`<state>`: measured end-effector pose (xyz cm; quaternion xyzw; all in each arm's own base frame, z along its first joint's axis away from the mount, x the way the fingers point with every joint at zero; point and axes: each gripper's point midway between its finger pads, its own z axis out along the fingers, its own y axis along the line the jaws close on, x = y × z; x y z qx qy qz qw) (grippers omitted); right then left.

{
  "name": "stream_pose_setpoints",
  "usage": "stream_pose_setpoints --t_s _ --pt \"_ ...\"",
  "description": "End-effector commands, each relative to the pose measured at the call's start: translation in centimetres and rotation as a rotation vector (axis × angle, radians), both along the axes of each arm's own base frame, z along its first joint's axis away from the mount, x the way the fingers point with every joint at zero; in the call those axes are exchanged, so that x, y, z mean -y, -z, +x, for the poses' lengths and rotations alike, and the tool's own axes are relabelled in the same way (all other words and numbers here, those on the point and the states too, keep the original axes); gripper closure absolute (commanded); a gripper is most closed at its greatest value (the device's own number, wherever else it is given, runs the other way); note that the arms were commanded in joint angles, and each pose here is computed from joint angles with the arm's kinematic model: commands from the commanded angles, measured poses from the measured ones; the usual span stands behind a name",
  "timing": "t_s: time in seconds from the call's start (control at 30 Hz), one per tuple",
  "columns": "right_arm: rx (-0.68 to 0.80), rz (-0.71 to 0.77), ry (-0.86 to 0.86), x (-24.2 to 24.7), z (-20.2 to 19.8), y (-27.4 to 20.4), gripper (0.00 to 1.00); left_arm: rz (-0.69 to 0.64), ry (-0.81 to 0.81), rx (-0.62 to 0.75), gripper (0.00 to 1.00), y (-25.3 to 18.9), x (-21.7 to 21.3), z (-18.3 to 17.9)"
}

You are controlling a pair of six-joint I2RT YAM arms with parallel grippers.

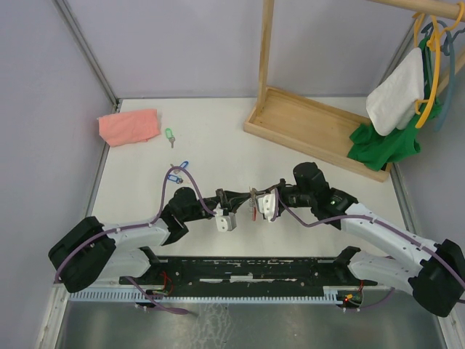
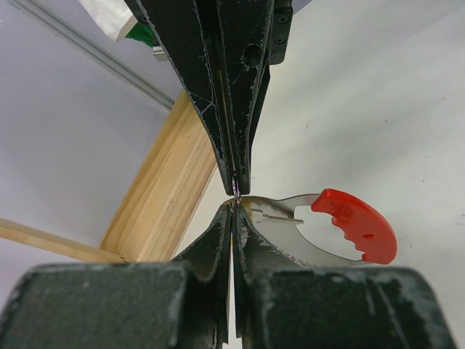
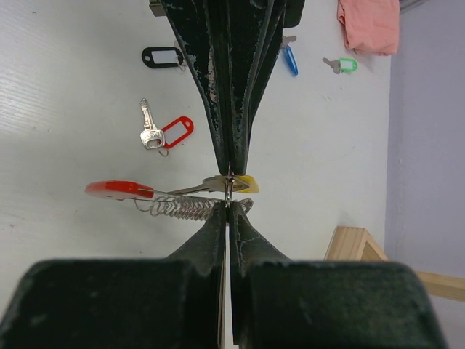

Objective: Put the keys on the keyring

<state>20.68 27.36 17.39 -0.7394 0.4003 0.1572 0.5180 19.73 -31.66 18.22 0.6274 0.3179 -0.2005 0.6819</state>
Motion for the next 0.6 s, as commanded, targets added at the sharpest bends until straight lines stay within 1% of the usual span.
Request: stream_pose_setpoints --t_s 0.0,0.2,0.43,0.57 --pt "0.066 0.132 -0.090 -2.26 -0.41 -4.48 0.99 -0.091 0.067 0.049 0.97 -2.86 0.97 -1.19" --pt "0.081 0.132 -0.095 -2.25 -0.40 -4.57 0.99 -0.083 0.070 0.032 0.97 -2.62 1.14 -1.13" --pt "0.105 0.104 -0.128 -2.23 -0.62 -4.20 0.99 -0.043 0.077 -0.047 0.97 -2.44 1.57 -1.06" --pt "0.110 0.074 -0.143 -2.32 -0.86 -3.87 0.99 -0.033 0.081 -0.068 0.97 -2.53 1.65 -1.08"
